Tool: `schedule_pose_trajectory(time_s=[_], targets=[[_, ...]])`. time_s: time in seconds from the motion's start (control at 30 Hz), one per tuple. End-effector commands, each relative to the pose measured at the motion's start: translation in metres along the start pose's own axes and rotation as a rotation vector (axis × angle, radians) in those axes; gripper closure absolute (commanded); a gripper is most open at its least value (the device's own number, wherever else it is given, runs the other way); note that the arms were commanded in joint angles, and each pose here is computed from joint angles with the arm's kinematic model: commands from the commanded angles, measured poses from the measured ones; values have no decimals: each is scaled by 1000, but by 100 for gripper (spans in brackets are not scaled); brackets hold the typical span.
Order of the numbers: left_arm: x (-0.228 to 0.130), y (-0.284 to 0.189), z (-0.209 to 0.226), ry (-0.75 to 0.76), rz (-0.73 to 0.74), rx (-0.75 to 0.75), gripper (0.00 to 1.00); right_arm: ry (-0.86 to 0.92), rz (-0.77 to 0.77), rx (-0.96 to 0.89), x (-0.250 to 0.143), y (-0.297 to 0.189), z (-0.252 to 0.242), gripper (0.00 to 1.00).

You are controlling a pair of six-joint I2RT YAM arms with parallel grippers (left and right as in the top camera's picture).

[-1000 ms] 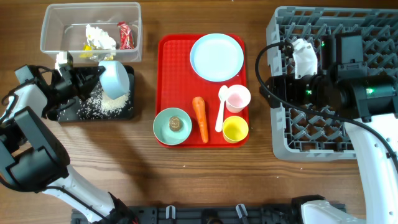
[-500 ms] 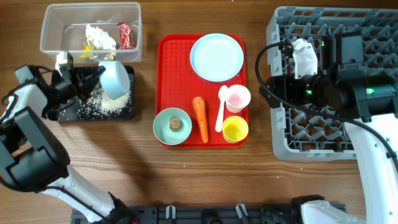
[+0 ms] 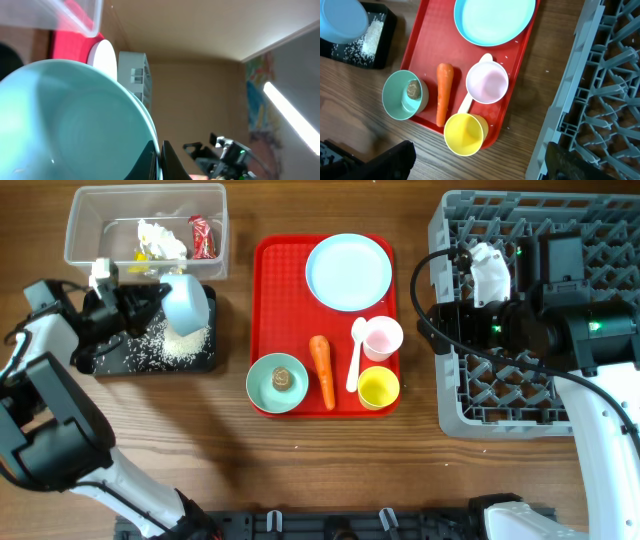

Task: Sort waste into correct bins and load items into the dishwasher rack
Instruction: 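Return the empty blue bowl to the red tray with the left gripper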

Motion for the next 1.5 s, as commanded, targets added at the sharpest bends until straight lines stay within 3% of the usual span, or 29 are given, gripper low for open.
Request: schedule_pose_trajectory(time_s=[0.0,0.17,0.27,0.47,0.63,1.07,1.47], targets=[[-17,26,-48,231,34,74,96,-17,18,-6,-1,5,-2,14],[-34,60,-81,474,11,252,96,-15,18,-6,-1,5,-2,14],[-45,89,-81,612,-40,455,96,-16,13,-6,0,5,-2,14],[-69,147,-45,844,-60,832,96,-14,19,-5,-2,5,-2,14],[-91,180,-6,962,9,1012,96,-13,21,-5,-2,5,-2,14],[-106,201,94,937,185,1218,96,-11,28,-4,-4,5,-2,14],[-108,204,101,939,197,1220,93,-11,28,-4,-4,5,-2,14]])
Point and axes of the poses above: each gripper's point midway between its finger pads, its own y axis out along the fingers, its own z axis along the line the jaws close on, x = y × z, the point moved 1 cm from there along -y, back along the fingers, and after that the axes turned 5 degrees about -y, right-handed, at the moved point
